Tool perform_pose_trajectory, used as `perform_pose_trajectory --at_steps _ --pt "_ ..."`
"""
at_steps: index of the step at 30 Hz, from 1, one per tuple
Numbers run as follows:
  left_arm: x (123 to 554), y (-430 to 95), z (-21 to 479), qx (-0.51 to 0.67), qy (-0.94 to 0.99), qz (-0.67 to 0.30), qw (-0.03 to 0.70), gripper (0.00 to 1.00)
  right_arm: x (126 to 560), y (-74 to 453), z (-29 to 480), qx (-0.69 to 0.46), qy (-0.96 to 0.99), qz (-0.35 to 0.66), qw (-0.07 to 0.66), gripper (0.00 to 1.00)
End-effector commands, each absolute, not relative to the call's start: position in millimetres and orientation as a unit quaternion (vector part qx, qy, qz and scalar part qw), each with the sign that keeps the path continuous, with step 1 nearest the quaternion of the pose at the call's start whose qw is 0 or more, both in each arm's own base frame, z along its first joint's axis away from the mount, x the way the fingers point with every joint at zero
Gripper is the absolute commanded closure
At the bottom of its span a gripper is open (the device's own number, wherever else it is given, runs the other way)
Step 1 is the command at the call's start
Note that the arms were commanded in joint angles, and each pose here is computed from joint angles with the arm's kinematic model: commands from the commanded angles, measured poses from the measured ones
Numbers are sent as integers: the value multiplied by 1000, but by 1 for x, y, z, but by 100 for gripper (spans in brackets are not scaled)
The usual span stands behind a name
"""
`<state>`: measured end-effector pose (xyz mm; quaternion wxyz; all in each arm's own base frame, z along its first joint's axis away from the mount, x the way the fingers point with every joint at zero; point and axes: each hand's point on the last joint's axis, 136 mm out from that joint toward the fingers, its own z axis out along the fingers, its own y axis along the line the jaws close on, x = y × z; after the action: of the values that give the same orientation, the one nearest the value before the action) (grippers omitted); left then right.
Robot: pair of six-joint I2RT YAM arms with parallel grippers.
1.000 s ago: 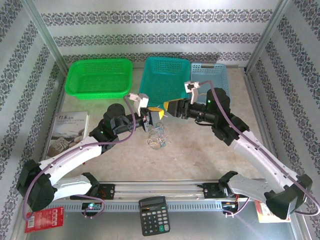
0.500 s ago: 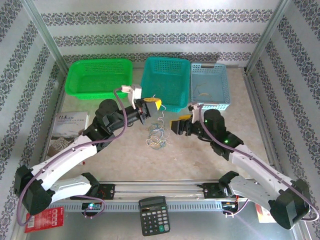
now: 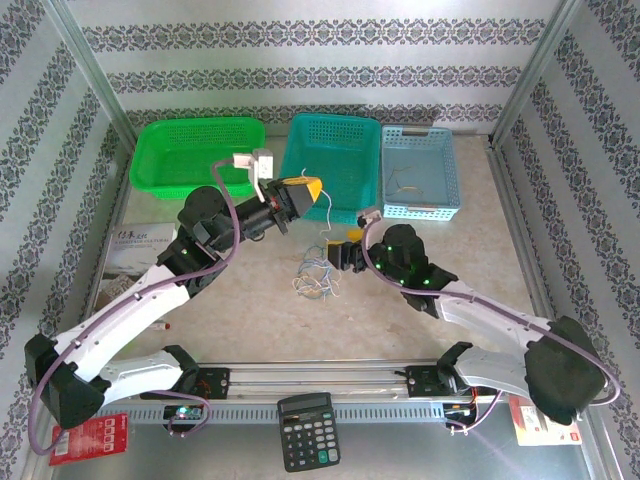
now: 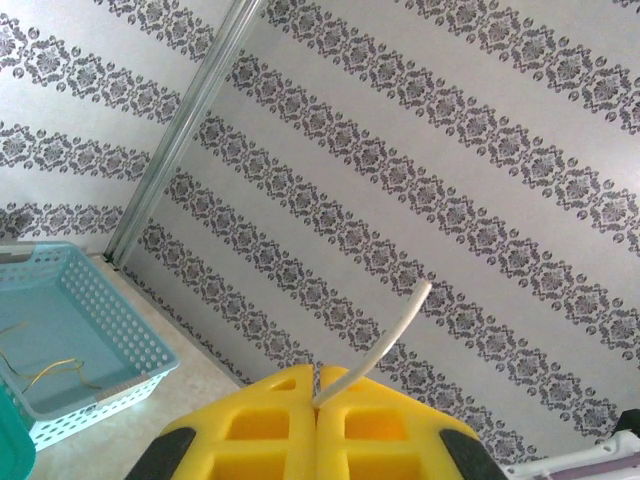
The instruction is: Untangle the cables
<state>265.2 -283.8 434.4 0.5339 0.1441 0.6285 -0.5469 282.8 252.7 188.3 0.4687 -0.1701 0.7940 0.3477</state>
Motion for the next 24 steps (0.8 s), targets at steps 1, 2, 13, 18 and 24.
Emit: perform_pose_trajectory --at_steps 1,2,13,18,24 --pt "265 -283 450 134 622 -556 536 100 291 260 201 -165 770 357 502 28" --pt "266 -283 451 133 621 -557 535 100 293 261 200 -163 771 358 501 28" --pt "265 -282 480 109 597 -585 538 100 321 259 156 -87 794 320 510 35" --pt "263 -278 499 96 585 -597 541 100 325 249 127 -58 810 297 502 46" --pt "261 -272 534 86 568 -605 552 100 324 243 107 -41 818 286 497 53"
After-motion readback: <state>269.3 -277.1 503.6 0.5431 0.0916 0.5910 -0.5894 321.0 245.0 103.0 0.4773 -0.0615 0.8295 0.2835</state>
